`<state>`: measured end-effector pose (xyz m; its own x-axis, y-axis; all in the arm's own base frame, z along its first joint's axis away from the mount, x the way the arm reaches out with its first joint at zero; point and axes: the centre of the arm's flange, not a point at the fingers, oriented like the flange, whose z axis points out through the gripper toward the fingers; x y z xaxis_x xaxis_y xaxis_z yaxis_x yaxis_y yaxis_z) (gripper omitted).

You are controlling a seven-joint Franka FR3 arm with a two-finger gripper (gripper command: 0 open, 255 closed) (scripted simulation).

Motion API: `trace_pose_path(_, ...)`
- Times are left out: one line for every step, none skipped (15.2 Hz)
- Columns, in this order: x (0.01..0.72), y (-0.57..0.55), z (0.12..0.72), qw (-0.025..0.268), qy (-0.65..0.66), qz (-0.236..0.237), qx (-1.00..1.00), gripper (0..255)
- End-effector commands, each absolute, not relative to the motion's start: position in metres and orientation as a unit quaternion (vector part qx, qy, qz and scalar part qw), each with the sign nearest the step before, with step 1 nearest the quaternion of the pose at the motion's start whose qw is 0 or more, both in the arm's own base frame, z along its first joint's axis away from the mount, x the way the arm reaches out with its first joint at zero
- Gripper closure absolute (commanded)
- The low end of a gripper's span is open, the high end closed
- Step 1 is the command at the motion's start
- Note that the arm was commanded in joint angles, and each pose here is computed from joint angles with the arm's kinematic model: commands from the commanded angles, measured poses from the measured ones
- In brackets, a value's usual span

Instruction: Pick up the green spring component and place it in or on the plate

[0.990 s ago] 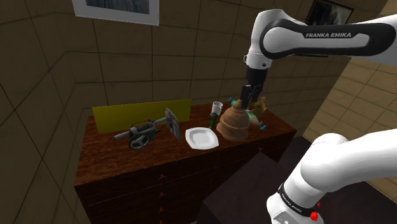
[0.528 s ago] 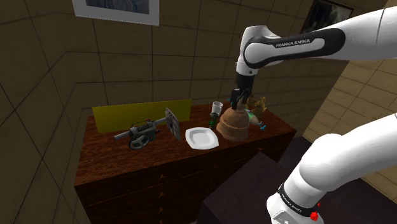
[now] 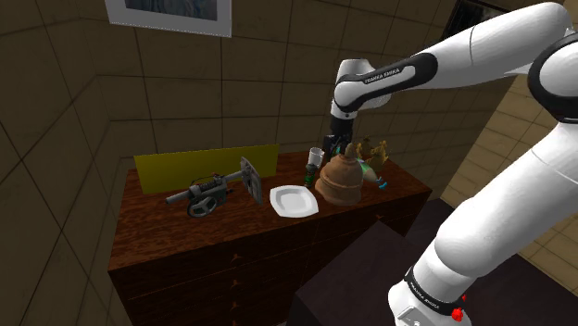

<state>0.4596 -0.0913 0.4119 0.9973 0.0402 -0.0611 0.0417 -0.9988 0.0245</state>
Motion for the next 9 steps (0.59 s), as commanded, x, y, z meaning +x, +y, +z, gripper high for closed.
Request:
trace_pose_path(0.476,-0.104,0.395,0.013,0.017,-0.027,0.999,0)
trace_pose_path(0.485,-0.111,0.388,0.012,0.015,-0.026,0.999,0)
trace_pose_path(0.493,-0.117,0.38,0.012,0.013,-0.025,1.0,0)
trace_pose_path(0.502,-0.123,0.373,0.012,0.011,-0.023,1.0,0)
trace_pose_path(0.511,-0.129,0.366,0.011,0.009,-0.022,1.0,0)
trace_pose_path(0.519,-0.135,0.358,0.011,0.007,-0.021,1.0,0)
trace_pose_path(0.528,-0.142,0.351,0.011,0.005,-0.019,1.0,0)
trace_pose_path(0.536,-0.148,0.343,0.01,0.003,-0.018,1.0,0)
trace_pose_path(0.545,-0.154,0.336,0.01,0.001,-0.017,1.0,0)
